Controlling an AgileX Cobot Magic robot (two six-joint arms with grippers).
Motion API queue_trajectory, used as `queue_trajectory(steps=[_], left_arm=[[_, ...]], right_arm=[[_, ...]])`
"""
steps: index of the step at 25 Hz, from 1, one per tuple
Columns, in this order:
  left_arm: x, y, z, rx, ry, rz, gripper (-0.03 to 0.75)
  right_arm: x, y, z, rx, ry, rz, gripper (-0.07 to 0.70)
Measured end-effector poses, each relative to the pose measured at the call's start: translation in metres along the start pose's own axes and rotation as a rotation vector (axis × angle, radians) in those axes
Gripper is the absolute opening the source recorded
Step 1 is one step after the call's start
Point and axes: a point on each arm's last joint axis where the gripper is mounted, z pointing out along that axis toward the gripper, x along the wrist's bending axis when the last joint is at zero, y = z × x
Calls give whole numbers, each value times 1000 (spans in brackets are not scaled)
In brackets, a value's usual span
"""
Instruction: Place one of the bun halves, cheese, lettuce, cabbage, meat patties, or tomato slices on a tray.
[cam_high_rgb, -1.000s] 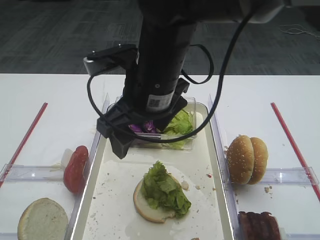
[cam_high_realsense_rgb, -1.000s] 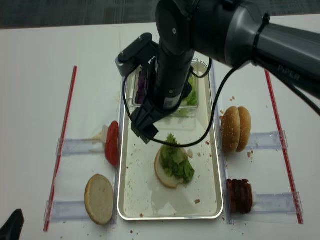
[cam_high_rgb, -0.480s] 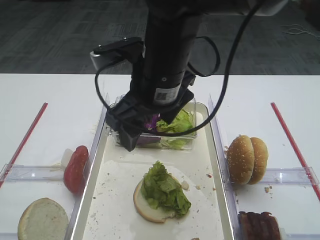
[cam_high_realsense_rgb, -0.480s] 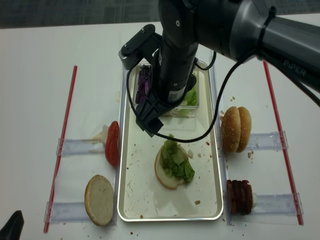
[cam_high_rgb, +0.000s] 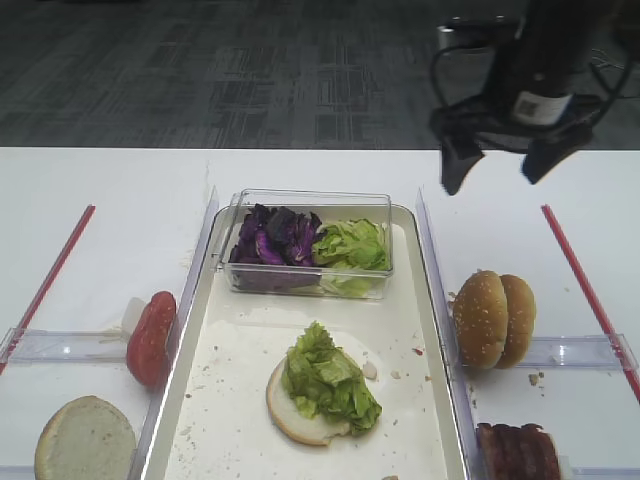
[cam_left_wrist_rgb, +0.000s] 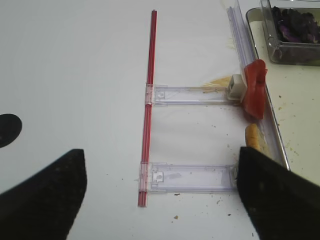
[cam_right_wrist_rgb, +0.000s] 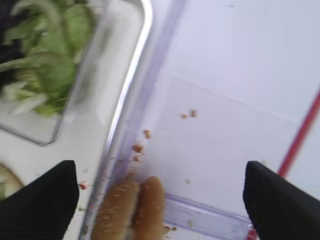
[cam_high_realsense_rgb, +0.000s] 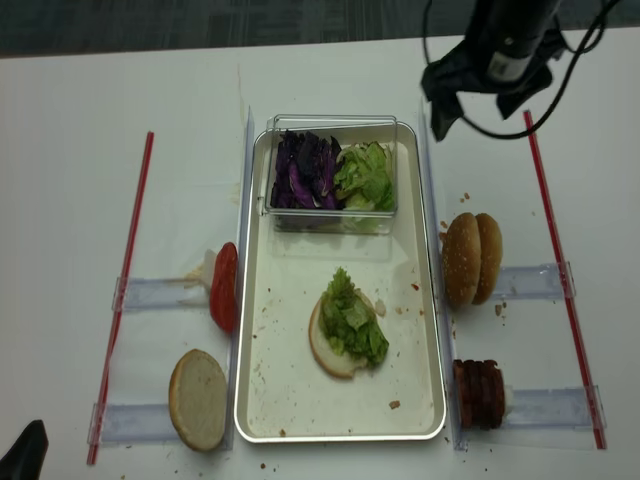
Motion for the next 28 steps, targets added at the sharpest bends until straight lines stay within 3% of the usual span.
queue_trajectory(steps=[4, 7, 28], left_arm=[[0, 0, 0, 0, 0, 0, 599], [0, 0, 0, 0, 0, 0, 599], [0, 0, 0, 0, 0, 0, 599]], right_arm=[[-55, -8, -7, 20, -28, 147, 689], [-75, -13, -10, 24, -39, 196, 689], [-80, -15, -11, 31, -56, 202, 689]])
